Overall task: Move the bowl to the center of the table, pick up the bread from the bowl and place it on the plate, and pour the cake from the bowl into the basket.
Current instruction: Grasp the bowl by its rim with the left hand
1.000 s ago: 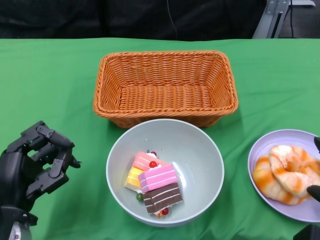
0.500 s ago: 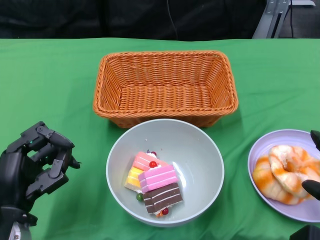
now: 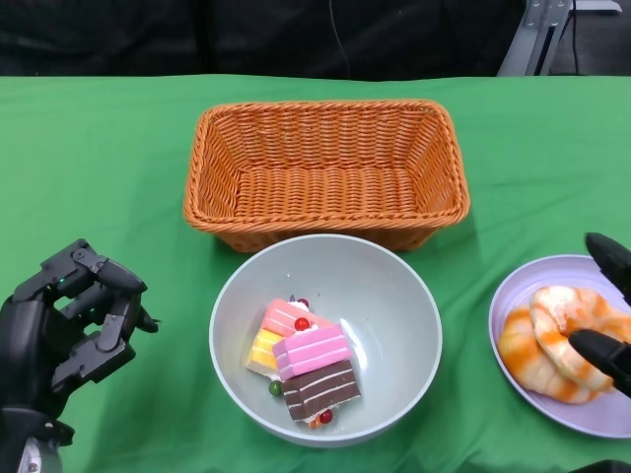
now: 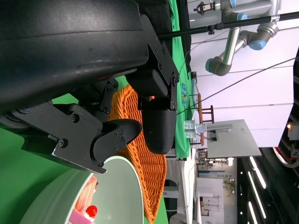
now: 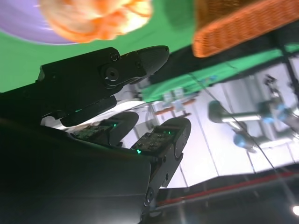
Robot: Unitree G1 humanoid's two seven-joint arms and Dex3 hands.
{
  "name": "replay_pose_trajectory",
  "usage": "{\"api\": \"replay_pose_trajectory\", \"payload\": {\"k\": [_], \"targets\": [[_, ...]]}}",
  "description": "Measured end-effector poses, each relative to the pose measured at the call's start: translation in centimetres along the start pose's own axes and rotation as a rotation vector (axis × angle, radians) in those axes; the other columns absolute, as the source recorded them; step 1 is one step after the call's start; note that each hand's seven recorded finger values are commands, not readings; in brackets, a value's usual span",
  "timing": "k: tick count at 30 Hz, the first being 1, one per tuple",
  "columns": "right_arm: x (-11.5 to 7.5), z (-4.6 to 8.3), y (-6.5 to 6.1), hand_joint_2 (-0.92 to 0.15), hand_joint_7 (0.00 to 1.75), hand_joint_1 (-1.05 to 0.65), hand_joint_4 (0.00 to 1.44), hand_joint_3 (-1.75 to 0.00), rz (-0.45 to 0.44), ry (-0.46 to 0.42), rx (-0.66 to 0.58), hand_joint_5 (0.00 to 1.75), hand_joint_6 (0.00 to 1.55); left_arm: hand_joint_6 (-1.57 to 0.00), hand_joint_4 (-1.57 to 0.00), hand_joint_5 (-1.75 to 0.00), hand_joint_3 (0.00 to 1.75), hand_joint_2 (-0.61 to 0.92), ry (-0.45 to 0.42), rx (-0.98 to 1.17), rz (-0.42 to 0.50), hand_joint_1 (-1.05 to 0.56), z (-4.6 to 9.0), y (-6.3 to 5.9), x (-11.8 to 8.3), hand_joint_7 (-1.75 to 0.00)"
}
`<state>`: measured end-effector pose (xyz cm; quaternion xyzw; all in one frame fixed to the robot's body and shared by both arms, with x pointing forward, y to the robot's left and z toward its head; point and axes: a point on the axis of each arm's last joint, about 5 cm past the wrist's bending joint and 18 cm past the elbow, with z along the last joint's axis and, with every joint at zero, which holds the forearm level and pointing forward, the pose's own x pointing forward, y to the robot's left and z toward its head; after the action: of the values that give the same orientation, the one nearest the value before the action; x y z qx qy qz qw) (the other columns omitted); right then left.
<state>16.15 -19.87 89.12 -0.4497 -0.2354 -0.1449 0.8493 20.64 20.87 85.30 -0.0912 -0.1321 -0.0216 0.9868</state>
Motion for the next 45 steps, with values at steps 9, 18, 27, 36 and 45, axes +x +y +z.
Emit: {"api": "replay_pose_trajectory", "payload": {"k": [9,18,27,36,45], "targets": [[2.0,2.6,1.0,-0.85,0.04,-0.37,0.87,-0.01,-0.036,-0.009,0.431,0.15,0.78,-0.76,-0.73,-1.65,0.83,0.71,0.019,-0.006,-0.009,-0.05,-0.4,0.1,-0.2,-1.30],[3.4,4.5,1.4,-0.88,0.06,-0.27,0.99,-0.02,0.060,-0.114,0.718,0.22,0.90,-0.77,-0.73,-1.64,0.85,0.70,0.019,0.004,-0.015,-0.04,-0.5,0.1,-0.2,-1.28],[3.3,5.8,2.5,-0.90,0.45,-0.24,0.76,0.00,0.132,-0.103,0.973,1.20,0.98,-0.77,-0.70,-1.64,0.88,0.71,0.015,0.021,-0.038,-0.01,-0.5,0.2,-0.3,-1.30],[2.2,6.0,2.7,-0.92,1.20,-0.29,0.68,-0.08,0.191,-0.095,0.998,1.43,0.69,-0.77,-0.70,-1.63,0.89,0.70,0.019,0.029,-0.047,-0.02,-0.7,0.3,-0.4,-1.29],[2.1,6.2,2.6,-0.90,1.31,-0.29,0.67,-0.13,0.208,-0.107,1.028,1.58,0.66,-0.80,-0.71,-1.45,0.64,0.79,-0.019,0.074,-0.069,-0.05,-0.4,0.2,-0.3,-1.05]]}}
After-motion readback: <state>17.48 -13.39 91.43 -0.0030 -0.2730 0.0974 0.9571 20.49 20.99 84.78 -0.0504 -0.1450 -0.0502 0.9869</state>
